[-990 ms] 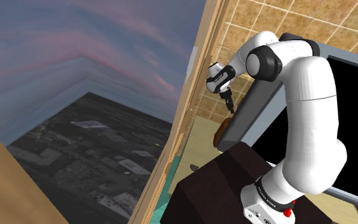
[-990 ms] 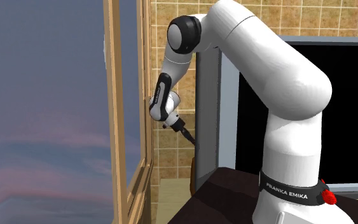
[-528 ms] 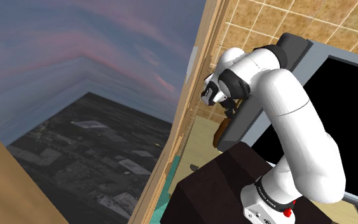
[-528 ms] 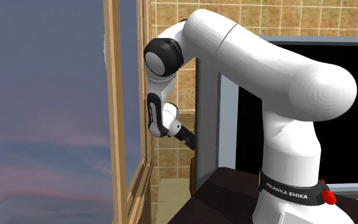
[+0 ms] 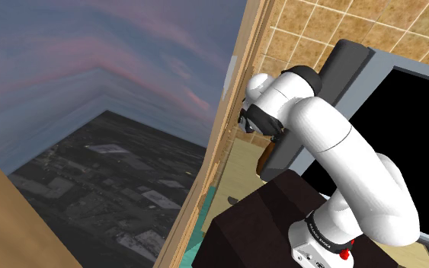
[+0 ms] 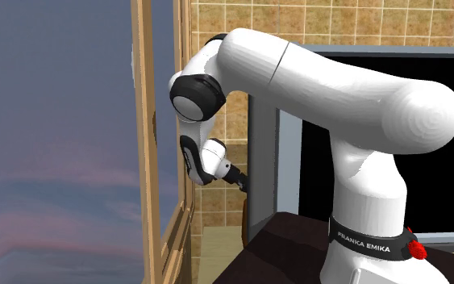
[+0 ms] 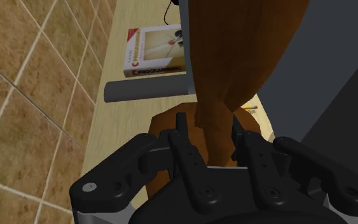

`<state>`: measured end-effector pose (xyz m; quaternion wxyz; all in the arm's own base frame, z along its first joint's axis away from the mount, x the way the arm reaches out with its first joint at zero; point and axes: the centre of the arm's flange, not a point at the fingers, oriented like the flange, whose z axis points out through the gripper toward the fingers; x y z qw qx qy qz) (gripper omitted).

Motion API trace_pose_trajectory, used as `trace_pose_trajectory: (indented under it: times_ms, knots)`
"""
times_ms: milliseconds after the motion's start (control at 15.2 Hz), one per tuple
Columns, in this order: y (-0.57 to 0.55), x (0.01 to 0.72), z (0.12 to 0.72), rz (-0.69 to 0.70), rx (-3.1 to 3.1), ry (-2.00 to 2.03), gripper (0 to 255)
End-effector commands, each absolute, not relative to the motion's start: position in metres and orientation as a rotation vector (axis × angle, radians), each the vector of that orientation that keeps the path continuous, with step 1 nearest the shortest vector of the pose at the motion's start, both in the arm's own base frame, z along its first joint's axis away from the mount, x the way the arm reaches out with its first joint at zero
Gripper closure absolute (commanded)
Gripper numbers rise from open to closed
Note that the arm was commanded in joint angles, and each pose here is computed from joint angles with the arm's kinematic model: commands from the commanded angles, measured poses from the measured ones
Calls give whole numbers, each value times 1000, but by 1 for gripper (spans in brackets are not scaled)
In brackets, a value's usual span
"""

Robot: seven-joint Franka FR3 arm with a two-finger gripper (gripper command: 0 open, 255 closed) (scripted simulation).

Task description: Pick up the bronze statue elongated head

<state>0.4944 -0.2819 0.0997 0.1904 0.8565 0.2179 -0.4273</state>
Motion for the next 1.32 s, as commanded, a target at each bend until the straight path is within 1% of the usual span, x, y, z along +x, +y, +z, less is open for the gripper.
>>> trace_pose_trajectory:
  times_ms: [0, 264, 1254]
  knots:
    - [-252, 508, 78, -1313, 2188, 835, 255]
    - [-256, 506, 75, -1314, 2189, 837, 255]
    - [-253, 510, 154, -1314, 2187, 834, 255]
